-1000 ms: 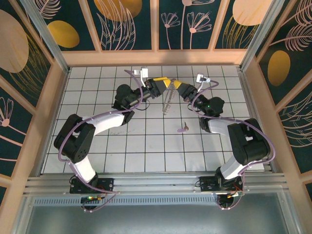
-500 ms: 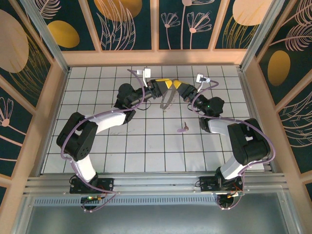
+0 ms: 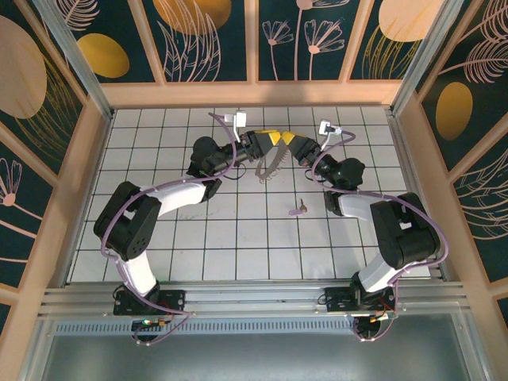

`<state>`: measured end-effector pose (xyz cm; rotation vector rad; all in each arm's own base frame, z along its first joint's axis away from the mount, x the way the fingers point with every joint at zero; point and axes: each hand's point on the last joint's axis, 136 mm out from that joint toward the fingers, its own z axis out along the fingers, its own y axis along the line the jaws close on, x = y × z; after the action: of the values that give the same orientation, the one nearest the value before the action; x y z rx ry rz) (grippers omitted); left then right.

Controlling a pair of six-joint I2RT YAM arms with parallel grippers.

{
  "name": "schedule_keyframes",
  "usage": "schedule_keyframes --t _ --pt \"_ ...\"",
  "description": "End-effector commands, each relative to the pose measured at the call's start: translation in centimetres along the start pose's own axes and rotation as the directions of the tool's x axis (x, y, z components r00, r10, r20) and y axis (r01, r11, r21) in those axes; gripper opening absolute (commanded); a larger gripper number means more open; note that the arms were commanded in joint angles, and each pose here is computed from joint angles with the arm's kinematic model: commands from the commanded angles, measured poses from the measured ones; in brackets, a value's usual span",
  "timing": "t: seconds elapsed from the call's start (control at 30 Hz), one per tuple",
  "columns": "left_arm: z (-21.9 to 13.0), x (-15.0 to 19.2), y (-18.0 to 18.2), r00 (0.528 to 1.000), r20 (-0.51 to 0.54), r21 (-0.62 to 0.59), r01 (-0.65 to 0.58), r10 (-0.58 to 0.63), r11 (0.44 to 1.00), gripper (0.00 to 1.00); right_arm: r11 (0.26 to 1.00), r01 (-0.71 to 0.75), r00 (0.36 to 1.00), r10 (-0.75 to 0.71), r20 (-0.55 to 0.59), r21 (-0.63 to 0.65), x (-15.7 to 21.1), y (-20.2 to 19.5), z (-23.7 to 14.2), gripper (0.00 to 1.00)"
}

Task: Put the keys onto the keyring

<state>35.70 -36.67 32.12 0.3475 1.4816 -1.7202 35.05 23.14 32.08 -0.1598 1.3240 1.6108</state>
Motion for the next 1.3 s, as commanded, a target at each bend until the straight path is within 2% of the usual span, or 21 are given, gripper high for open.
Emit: schedule_keyframes --t 0.0,0.27,0.43,0.5,0.53,0.57,0.6,0.67,0.77,0.93,0.97,1.0,1.03,1.1,1.17,1.27 --pt "0.6 -0.3 -2.0 0.999 -0.006 0.087 -0.031 0.031 0.996 0.34 0.994 0.063 0.997 -0.058 0.050 -0.094 -1.7 3.1 0.5 0.00" --pt "0.7 -0.3 -2.1 0.999 -0.007 0.091 -0.035 0.035 0.995 0.18 0.994 0.060 0.997 -0.055 0.047 -0.094 -1.6 3.1 0.6 0.00" --pt "0.8 -0.3 -2.0 0.999 -0.003 0.087 -0.038 0.038 0.996 0.00 0.994 0.057 0.998 -0.053 0.040 -0.092 -1.6 3.0 0.6 0.00" --pt "0.8 -0.4 -1.9 0.999 -0.003 0.086 -0.046 0.047 0.995 0.00 0.994 0.059 0.998 -0.057 0.032 -0.087 -1.7 3.0 0.6 0.00" --pt "0.8 -0.3 -1.9 0.999 -0.006 0.086 -0.053 0.054 0.995 0.00 0.995 0.059 0.998 -0.056 0.036 -0.076 -2.0 2.8 0.4 0.10" --pt "0.9 -0.3 -2.0 0.998 -0.011 0.086 -0.067 0.068 0.994 0.00 0.996 0.064 0.997 -0.062 0.043 -0.066 -2.4 2.8 0.0 0.26" --pt "0.9 -0.2 -2.1 0.996 -0.019 0.083 -0.086 0.088 0.993 0.00 0.996 0.070 0.996 -0.067 0.052 -0.050 -2.9 2.7 -0.5 0.35" --pt "0.9 -0.1 -2.2 0.989 -0.039 0.071 -0.137 0.140 0.988 0.00 0.995 0.094 0.993 -0.093 0.068 -0.019 -3.8 2.8 -1.5 0.41" --pt "1.0 0.1 -2.6 0.969 -0.085 0.066 -0.227 0.232 0.972 0.00 0.989 0.144 0.988 -0.146 0.045 0.038 -4.3 2.8 -2.5 0.44" --pt "1.1 0.8 -2.5 0.905 -0.178 0.063 -0.381 0.386 0.923 0.00 0.959 0.262 0.964 -0.255 -0.075 0.111 -3.3 2.3 -2.9 0.60" --pt "1.0 0.4 -3.6 0.886 -0.182 0.077 -0.420 0.427 0.904 0.00 0.953 0.282 0.957 -0.271 -0.100 0.113 -3.0 2.3 -2.9 0.63" --pt "1.0 0.4 -3.8 0.870 -0.197 0.086 -0.444 0.452 0.892 0.00 0.949 0.297 0.950 -0.283 -0.129 0.107 -2.6 2.2 -2.9 0.74" --pt "1.1 0.5 -3.8 0.859 -0.209 0.094 -0.458 0.467 0.884 0.00 0.946 0.310 0.944 -0.294 -0.146 0.097 -2.4 2.2 -3.0 0.79" --pt "1.1 0.5 -3.9 0.839 -0.228 0.103 -0.484 0.494 0.869 0.00 0.940 0.329 0.935 -0.312 -0.168 0.085 -1.9 2.0 -3.1 0.82" --pt "1.3 0.4 -4.0 0.824 -0.241 0.113 -0.500 0.512 0.858 0.00 0.937 0.340 0.929 -0.321 -0.184 0.078 -1.6 1.6 -3.3 0.93" --pt "1.2 0.3 -3.9 0.818 -0.251 0.128 -0.502 0.517 0.856 0.00 0.937 0.341 0.928 -0.323 -0.184 0.079 -1.4 0.9 -3.8 0.98"
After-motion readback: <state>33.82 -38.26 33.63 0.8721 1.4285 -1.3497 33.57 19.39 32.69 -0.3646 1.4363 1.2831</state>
